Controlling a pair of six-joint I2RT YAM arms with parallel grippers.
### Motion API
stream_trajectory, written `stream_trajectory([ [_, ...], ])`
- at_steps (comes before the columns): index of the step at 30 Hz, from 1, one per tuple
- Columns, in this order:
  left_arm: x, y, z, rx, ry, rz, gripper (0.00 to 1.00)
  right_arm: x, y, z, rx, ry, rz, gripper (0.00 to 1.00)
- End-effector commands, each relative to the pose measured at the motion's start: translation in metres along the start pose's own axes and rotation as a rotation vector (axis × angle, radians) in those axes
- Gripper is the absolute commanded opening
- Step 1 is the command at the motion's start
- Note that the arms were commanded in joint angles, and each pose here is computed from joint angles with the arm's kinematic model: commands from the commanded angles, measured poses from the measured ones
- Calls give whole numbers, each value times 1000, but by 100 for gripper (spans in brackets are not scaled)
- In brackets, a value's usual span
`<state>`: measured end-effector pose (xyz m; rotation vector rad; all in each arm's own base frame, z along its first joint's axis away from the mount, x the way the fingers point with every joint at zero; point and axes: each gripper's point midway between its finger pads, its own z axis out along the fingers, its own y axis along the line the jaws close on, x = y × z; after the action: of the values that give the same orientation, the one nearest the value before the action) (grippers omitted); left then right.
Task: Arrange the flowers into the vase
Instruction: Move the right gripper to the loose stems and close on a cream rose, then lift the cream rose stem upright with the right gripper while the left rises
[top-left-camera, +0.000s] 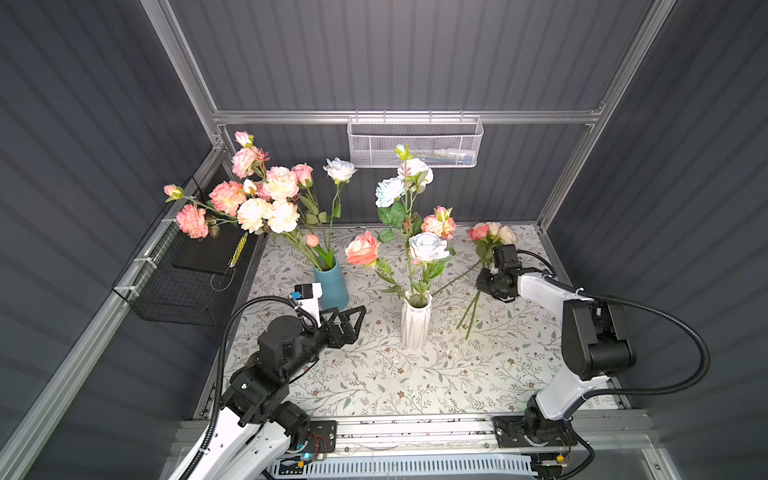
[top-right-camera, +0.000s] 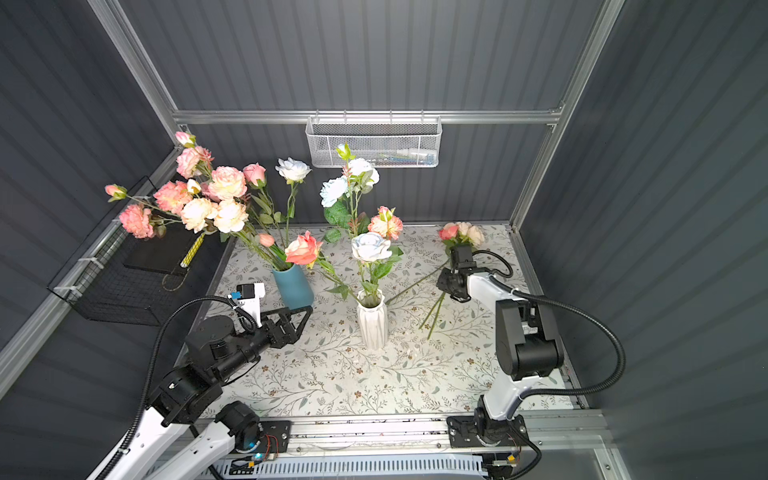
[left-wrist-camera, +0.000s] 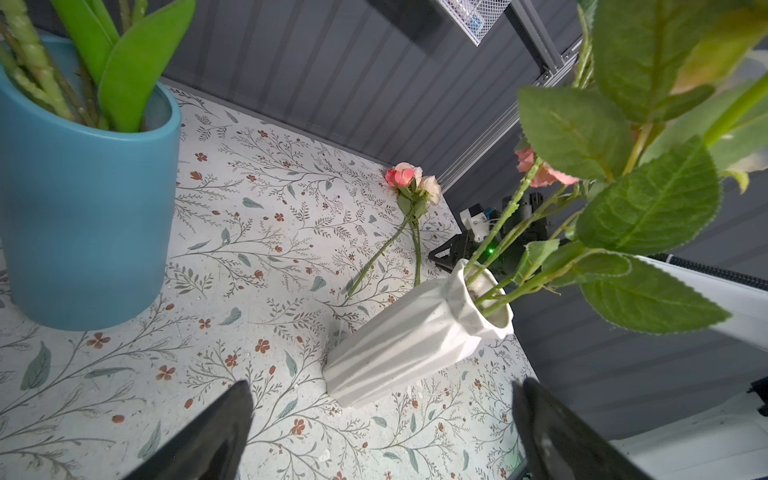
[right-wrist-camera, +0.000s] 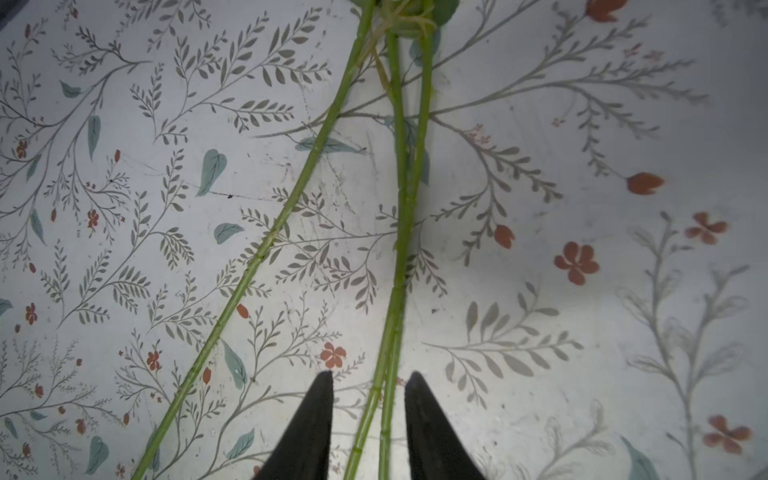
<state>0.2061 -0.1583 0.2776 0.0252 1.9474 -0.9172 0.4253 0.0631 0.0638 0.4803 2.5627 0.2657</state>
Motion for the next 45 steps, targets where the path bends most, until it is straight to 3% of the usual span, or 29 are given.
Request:
stream_trajectory([
  [1, -1, -4, -1, 19, -9, 12, 100, -7, 10, 2, 2, 20, -11, 37],
  [9, -1, -5, 1, 25, 1, 18, 100, -27, 18, 30, 108, 49, 10, 51],
  [17, -1, -5, 0, 29, -4, 23, 100, -35, 26, 57, 239, 115, -46, 55],
  [25, 0, -2, -3, 14, -8, 33, 100, -30, 30, 76, 258, 158, -46, 56],
  [27, 0, -2, -4, 11, -7, 35, 100, -29, 31, 79, 259, 174, -46, 52],
  [31, -1, -1, -5, 7, -11, 41, 100, -25, 30, 84, 258, 200, -47, 28],
  [34, -1, -1, -5, 5, -13, 40, 100, -23, 31, 85, 249, 204, -43, 15],
  [41, 0, -1, -3, 6, -3, 39, 100, -33, 31, 78, 198, 163, -34, 0],
  [45, -1, -2, -3, 9, -3, 40, 100, -36, 31, 69, 142, 141, -23, 0],
])
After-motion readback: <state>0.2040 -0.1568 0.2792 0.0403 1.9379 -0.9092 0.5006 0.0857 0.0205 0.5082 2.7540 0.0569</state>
